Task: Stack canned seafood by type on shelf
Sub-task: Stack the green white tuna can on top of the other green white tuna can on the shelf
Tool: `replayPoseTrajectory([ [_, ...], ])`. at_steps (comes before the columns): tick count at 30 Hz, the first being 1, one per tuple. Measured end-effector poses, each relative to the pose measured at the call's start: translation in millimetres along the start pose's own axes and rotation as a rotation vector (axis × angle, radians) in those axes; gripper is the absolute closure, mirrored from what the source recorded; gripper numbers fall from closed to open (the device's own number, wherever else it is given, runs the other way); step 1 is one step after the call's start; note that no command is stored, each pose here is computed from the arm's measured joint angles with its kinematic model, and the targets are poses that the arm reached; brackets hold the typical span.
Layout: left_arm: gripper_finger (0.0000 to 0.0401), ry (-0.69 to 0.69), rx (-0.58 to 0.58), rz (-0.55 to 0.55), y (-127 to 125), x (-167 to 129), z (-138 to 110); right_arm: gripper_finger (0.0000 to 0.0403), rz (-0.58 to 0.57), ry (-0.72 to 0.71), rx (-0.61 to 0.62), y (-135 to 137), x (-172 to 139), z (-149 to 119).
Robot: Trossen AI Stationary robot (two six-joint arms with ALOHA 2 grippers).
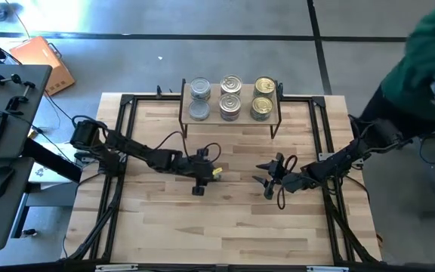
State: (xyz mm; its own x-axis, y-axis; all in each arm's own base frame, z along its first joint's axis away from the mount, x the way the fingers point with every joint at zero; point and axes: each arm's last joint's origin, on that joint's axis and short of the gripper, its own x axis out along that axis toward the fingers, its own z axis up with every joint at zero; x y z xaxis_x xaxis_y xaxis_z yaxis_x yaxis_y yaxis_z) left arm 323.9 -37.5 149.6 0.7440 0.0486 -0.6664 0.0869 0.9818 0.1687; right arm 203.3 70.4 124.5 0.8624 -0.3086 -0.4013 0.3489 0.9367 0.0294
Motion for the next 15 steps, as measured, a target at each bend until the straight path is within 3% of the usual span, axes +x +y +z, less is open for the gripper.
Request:
replayPoseTrajectory([
  [2, 0.0284, -0.005, 0.032, -0.010, -3.6, -1.4, 1.0, 0.0194, 0.001, 0.000, 0.000, 0.1, 0.0, 0.0],
  [7, 0.0284, -0.041, 0.143, 0.005, -15.9, -16.5, 9.7, 0.0194, 0.007, -0.004, -0.006, 0.5, 0.0, 0.6],
  [10, 0.0284, -0.083, 0.220, 0.133, -21.5, -38.7, 21.2, 0.0194, 0.007, -0.005, -0.004, 0.5, 0.0, 0.7],
  [15, 0.0284, -0.111, 0.412, 0.441, -14.6, -82.6, 39.1, 0.0194, 0.006, -0.007, -0.006, 0.5, 0.0, 0.9],
])
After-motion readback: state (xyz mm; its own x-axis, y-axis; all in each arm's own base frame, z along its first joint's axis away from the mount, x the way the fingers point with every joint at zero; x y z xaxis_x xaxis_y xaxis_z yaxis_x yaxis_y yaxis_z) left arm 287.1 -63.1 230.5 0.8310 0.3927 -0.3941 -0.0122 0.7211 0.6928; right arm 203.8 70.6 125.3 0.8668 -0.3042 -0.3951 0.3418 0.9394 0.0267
